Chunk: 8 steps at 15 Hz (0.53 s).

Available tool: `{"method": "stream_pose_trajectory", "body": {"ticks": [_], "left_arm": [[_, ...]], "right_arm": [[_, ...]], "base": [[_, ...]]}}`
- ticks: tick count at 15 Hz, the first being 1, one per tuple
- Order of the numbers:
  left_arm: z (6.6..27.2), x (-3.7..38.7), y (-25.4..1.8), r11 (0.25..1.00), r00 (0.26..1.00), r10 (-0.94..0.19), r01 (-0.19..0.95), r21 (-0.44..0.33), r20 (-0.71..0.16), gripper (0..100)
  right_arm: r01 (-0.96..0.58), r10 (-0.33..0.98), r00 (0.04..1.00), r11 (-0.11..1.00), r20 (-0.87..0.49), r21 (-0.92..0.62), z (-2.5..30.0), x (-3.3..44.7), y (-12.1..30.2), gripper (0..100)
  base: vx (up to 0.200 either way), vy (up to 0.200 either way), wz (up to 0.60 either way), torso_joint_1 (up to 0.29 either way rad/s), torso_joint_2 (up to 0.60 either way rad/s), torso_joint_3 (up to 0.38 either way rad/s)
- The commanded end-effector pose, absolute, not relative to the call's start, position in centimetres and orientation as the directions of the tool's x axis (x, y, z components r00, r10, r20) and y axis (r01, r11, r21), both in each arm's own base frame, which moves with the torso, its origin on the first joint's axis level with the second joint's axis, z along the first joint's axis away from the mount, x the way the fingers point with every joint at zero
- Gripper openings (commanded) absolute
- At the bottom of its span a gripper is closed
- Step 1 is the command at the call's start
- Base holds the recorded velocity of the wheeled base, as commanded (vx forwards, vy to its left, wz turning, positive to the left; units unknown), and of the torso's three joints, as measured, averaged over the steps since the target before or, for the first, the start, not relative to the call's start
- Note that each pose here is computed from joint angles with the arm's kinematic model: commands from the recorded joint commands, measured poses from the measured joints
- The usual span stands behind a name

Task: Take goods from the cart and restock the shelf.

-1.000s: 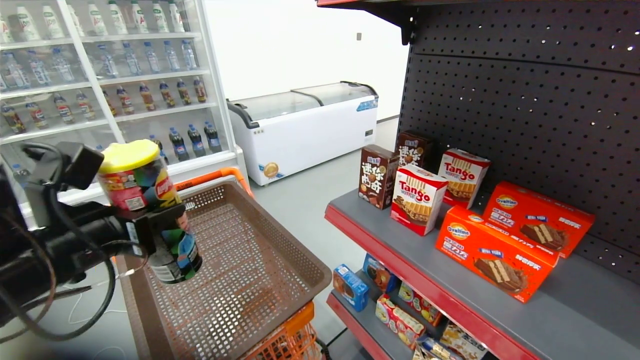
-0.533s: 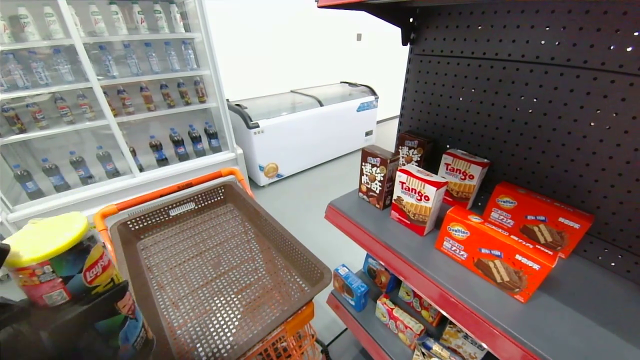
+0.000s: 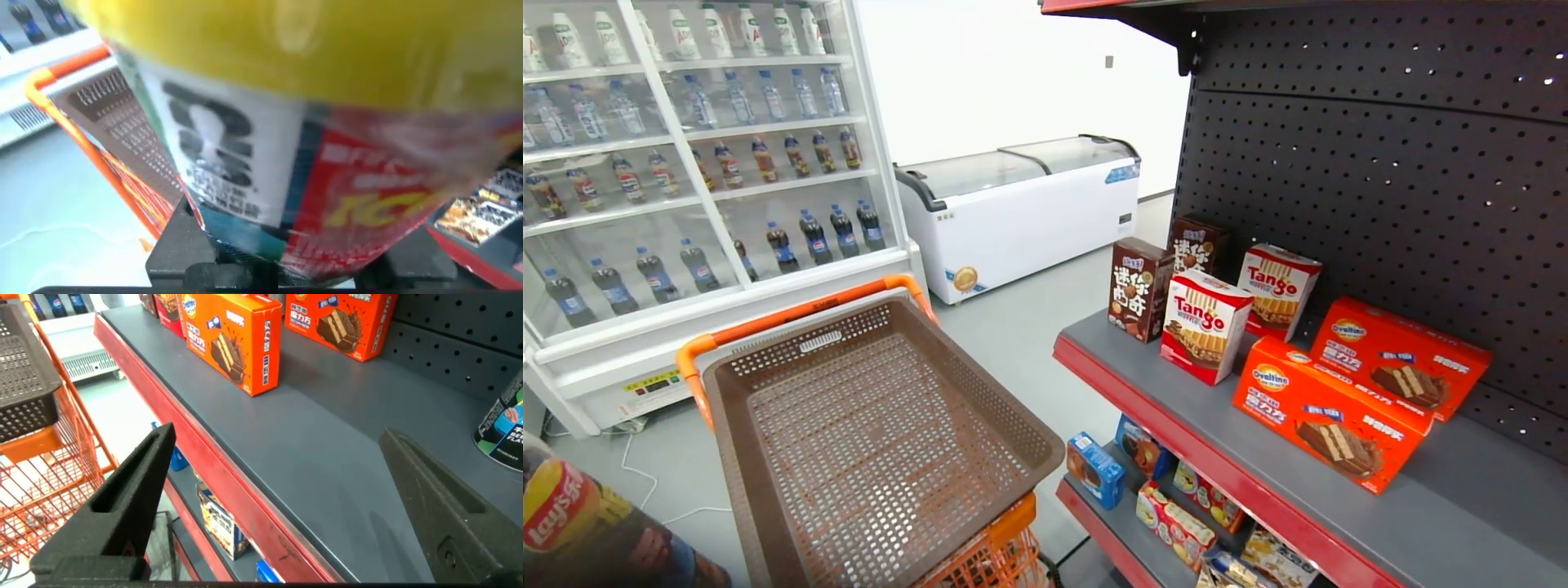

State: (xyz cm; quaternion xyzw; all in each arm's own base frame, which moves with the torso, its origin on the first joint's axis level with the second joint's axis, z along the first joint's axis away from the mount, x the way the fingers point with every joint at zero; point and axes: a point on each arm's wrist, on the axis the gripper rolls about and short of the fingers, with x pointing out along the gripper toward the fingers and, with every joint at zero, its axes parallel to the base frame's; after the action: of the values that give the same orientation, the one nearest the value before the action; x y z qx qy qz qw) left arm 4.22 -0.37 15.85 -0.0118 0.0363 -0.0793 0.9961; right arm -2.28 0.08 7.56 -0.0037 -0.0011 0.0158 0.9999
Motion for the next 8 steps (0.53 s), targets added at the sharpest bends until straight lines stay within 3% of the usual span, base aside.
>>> {"method": "stream_pose_trajectory", "body": {"ticks": [1,2,6,8], "left_arm": [[14.7,1.9,-0.3,0.992,0.992,-0.125,0.126,-0.016,0.03,0],[14.4,1.6,-0.3,0.993,0.993,-0.113,0.114,-0.016,0.035,0],[12.2,-1.2,-0.2,0.995,0.995,-0.095,0.095,-0.014,-0.017,0],[11.4,-2.5,-0.2,0.995,0.995,-0.095,0.095,-0.013,-0.003,0]], "right_arm": [[-0.032,0.032,0.999,0.999,0.002,-0.008,7.6,-2.3,0.1,100],[-0.032,0.032,0.999,0.999,0.002,-0.008,7.6,-2.3,0.1,100],[-0.034,0.034,0.999,0.999,0.002,-0.008,7.6,-2.3,0.1,100],[-0.035,0.035,0.999,0.999,0.002,-0.008,7.6,-2.3,0.1,100]], "base": [[0.0,0.0,0.0,0.0,0.0,0.0],[0.0,0.0,0.0,0.0,0.0,0.0],[0.0,0.0,-0.6,0.001,0.0,0.001],[0.0,0.0,-0.6,0.007,0.0,0.0]]}}
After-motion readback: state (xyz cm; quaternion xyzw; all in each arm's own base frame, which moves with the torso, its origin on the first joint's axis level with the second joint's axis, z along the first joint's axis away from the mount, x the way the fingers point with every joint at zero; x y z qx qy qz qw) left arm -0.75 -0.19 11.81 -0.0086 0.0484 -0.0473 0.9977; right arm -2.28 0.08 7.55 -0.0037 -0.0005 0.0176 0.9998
